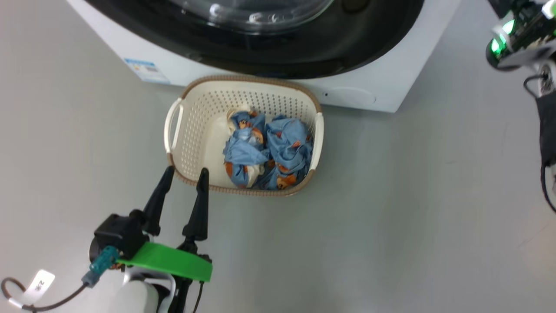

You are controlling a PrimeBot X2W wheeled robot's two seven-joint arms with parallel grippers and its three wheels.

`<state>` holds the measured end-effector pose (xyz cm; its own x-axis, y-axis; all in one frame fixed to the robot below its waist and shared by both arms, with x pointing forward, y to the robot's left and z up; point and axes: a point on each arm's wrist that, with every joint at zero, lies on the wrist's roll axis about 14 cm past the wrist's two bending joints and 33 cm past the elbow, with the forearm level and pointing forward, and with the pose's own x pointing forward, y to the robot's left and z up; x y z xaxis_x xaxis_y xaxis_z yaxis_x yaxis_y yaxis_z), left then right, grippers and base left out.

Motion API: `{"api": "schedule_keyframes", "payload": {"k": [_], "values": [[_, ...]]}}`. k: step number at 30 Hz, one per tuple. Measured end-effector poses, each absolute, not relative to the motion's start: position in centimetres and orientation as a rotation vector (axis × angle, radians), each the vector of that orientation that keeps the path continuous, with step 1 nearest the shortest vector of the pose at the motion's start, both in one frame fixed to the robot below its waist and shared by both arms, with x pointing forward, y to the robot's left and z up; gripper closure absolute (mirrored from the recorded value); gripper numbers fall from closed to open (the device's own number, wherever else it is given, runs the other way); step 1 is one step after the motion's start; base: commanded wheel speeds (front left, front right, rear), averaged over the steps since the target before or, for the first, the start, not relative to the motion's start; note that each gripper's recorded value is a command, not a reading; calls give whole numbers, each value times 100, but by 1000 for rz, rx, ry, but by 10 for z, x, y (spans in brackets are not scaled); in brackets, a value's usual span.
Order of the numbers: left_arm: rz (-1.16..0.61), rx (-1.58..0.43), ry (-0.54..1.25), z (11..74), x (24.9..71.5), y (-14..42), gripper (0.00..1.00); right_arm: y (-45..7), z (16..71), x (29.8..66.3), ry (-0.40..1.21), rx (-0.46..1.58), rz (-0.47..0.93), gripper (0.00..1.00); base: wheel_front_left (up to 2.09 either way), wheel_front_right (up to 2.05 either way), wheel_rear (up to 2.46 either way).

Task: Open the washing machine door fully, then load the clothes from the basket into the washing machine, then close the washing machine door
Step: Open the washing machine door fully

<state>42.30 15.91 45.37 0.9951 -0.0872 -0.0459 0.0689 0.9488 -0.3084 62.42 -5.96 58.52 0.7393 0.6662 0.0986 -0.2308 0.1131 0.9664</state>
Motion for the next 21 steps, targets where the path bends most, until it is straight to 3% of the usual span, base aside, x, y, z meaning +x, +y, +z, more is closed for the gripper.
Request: {"api": "schedule_keyframes", "payload": {"k": [21], "values": [[-38,-318,86,439,439,171,0,-22,554,665,488,1277,735,100,0,0,0]]}}
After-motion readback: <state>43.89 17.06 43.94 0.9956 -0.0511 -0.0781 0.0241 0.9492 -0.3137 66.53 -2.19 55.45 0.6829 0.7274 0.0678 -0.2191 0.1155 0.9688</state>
